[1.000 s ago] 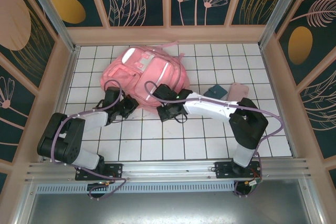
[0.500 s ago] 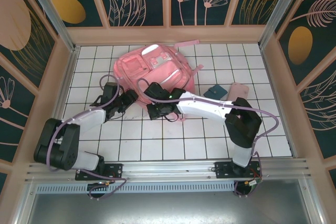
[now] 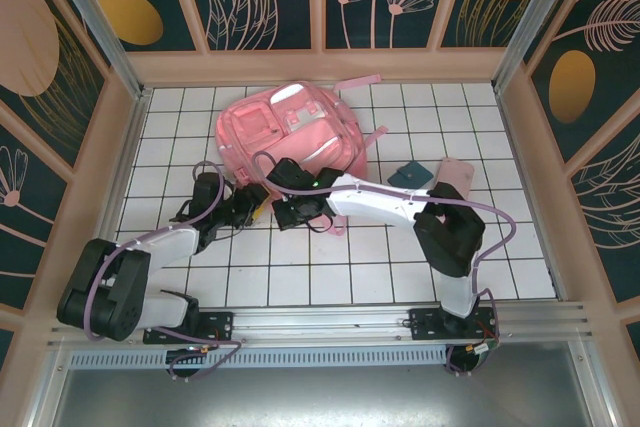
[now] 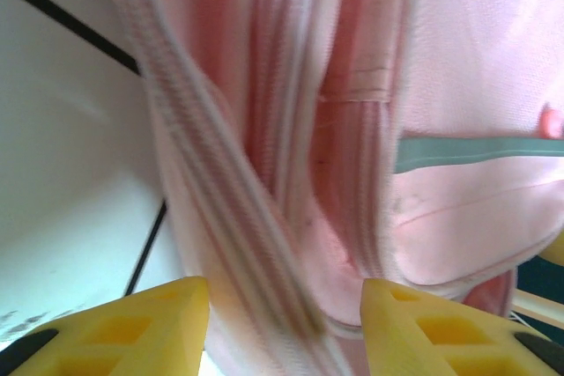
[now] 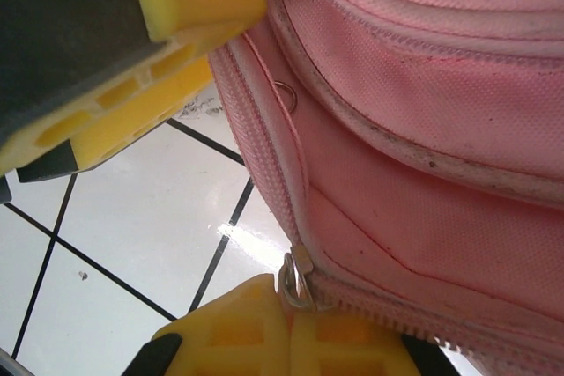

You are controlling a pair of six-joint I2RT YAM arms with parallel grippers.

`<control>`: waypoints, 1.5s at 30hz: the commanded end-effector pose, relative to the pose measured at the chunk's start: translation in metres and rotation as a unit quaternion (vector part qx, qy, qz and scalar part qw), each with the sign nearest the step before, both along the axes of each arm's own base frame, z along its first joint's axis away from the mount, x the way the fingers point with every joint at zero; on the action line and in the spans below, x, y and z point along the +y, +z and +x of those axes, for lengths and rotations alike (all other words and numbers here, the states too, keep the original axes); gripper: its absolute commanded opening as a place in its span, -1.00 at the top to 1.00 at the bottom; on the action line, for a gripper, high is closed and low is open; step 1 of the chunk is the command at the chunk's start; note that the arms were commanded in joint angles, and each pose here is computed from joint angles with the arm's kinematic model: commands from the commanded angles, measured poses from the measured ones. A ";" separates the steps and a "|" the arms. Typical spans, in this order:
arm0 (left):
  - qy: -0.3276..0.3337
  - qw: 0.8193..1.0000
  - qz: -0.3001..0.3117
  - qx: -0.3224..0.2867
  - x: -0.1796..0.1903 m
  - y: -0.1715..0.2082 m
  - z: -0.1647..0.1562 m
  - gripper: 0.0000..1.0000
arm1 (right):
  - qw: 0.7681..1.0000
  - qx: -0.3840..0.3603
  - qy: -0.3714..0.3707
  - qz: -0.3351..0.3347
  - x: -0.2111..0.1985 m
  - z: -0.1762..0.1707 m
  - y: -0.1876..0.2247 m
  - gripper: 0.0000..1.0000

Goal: Pack the student bag

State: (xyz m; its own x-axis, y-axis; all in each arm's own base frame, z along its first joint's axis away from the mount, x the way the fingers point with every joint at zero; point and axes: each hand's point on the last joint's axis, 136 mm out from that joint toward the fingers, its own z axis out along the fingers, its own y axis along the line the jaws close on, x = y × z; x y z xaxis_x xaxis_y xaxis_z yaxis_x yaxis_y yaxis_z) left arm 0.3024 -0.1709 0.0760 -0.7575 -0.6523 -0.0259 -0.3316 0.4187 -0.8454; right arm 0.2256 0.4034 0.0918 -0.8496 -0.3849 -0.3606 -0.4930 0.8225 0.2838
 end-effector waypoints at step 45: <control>0.052 0.994 0.096 0.014 0.026 -0.039 0.007 1.00 | 0.966 -0.040 -0.181 -0.178 -0.137 0.033 0.017 0.73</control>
State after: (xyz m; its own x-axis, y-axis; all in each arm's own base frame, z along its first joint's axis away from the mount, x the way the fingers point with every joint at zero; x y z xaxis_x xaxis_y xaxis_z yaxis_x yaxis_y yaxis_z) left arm 0.3004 -0.1824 0.0617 -0.7747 -0.6297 -0.0573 -0.3145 0.4623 -0.8291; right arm 0.2495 0.3351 0.0884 -0.9062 -0.2533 -0.3385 -0.2972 0.9511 0.0841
